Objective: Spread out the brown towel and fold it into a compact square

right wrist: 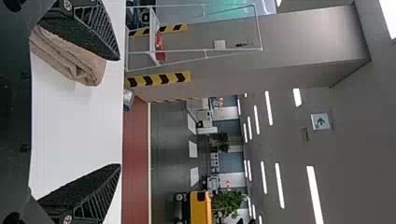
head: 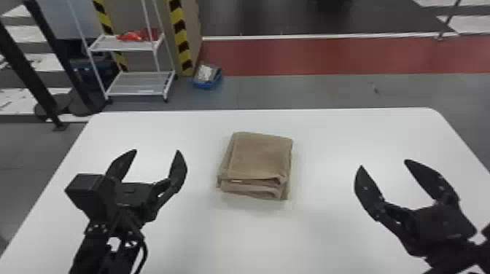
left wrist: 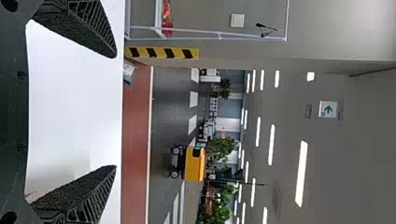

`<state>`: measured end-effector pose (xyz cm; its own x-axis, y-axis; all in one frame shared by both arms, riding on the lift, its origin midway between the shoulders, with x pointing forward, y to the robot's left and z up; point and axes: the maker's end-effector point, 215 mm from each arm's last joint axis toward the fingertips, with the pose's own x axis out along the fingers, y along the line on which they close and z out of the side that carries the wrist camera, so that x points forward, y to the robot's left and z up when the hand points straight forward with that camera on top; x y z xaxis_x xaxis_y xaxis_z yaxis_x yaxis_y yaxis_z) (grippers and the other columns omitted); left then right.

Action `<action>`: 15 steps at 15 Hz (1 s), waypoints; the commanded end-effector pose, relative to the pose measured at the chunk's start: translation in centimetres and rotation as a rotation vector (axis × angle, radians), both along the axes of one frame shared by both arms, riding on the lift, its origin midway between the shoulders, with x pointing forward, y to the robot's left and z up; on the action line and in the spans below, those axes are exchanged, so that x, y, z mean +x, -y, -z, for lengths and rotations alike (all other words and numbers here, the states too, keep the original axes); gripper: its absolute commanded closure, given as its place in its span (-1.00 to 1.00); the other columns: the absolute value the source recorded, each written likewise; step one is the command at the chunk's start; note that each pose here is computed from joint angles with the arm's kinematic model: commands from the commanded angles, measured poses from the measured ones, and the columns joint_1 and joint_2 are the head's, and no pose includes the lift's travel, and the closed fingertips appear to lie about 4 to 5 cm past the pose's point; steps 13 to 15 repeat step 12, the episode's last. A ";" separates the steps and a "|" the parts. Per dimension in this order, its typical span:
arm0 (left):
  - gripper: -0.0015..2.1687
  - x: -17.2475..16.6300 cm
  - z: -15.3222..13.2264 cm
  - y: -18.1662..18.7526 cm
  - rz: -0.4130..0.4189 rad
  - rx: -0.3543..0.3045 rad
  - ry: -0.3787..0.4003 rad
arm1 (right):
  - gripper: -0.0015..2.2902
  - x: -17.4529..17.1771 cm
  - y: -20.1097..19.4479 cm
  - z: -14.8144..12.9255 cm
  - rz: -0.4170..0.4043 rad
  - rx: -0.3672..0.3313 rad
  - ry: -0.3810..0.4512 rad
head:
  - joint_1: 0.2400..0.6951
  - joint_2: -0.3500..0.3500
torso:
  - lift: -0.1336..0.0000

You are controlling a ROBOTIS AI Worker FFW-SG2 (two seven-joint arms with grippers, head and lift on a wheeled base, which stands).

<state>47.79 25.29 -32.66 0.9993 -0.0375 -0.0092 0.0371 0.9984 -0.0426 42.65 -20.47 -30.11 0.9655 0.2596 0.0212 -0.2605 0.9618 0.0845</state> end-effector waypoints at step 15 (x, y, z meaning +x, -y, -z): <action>-0.97 0.0 -0.1 0.5 0.009 -0.002 0.002 | -0.94 -0.1 0.0 -0.3 -0.004 0.018 0.002 | 1.00 0.16 | -0.78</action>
